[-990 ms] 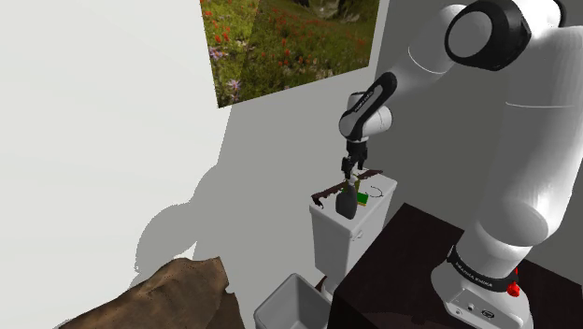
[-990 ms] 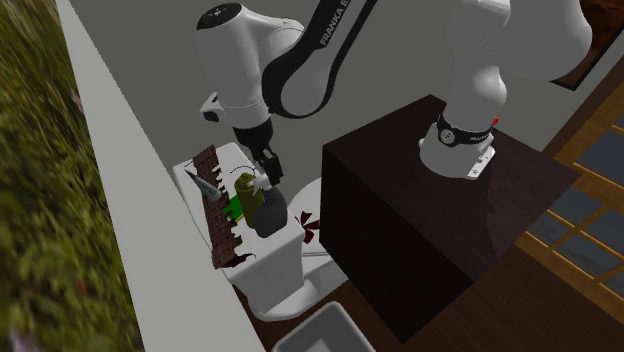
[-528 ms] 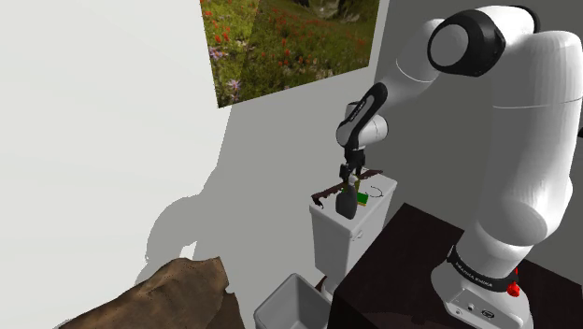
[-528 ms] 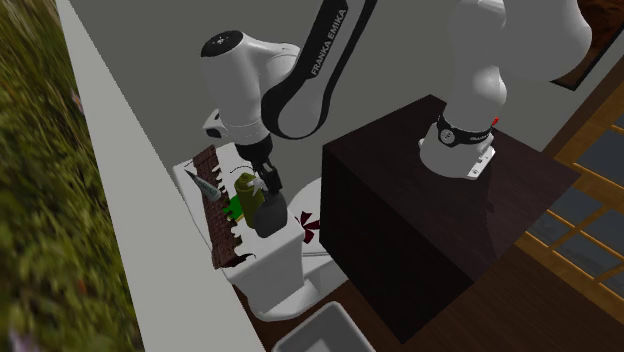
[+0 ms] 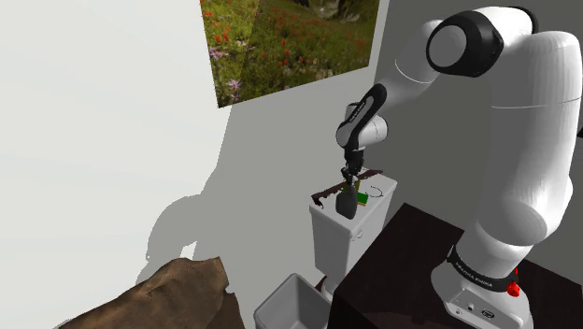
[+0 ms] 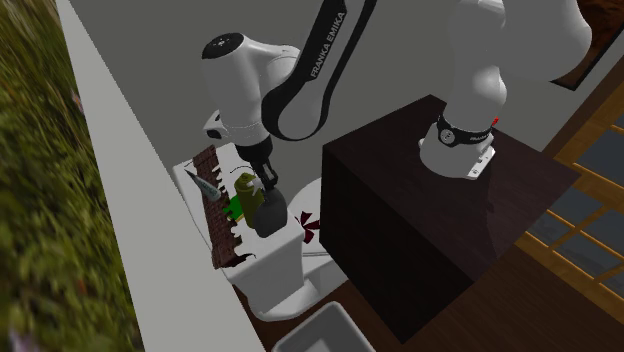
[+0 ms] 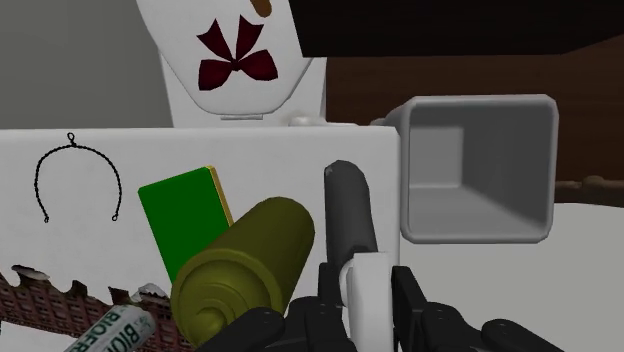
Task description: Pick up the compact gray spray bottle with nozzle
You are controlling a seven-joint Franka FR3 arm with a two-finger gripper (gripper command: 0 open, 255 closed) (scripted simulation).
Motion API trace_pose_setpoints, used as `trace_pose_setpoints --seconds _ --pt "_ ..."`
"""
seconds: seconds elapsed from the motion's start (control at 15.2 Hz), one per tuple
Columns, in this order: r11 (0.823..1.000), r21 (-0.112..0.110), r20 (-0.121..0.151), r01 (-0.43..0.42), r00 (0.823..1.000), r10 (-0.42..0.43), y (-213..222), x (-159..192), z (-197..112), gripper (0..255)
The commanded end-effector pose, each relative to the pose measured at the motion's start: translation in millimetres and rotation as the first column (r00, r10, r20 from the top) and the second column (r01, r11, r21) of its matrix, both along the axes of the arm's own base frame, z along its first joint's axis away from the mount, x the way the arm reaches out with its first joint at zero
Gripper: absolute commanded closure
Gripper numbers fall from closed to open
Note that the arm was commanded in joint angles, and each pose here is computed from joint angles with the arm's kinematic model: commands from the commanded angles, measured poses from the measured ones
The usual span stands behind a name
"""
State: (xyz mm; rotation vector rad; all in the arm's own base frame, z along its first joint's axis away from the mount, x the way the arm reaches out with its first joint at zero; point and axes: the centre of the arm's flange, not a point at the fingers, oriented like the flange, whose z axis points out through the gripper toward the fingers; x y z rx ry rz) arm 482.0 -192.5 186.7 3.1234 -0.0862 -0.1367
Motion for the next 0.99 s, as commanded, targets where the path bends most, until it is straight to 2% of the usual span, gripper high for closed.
trace_pose_setpoints --seconds 0.0,0.13,0.92 --pt "1.0 0.0 -0.001 0.0 1.0 0.0 0.2 -0.2 -0.4 255" --pt "1.0 0.0 -0.001 0.0 1.0 0.0 -0.3 -0.3 -0.6 255" --pt "1.0 0.0 -0.001 0.0 1.0 0.0 -0.3 -0.3 62.7 255"
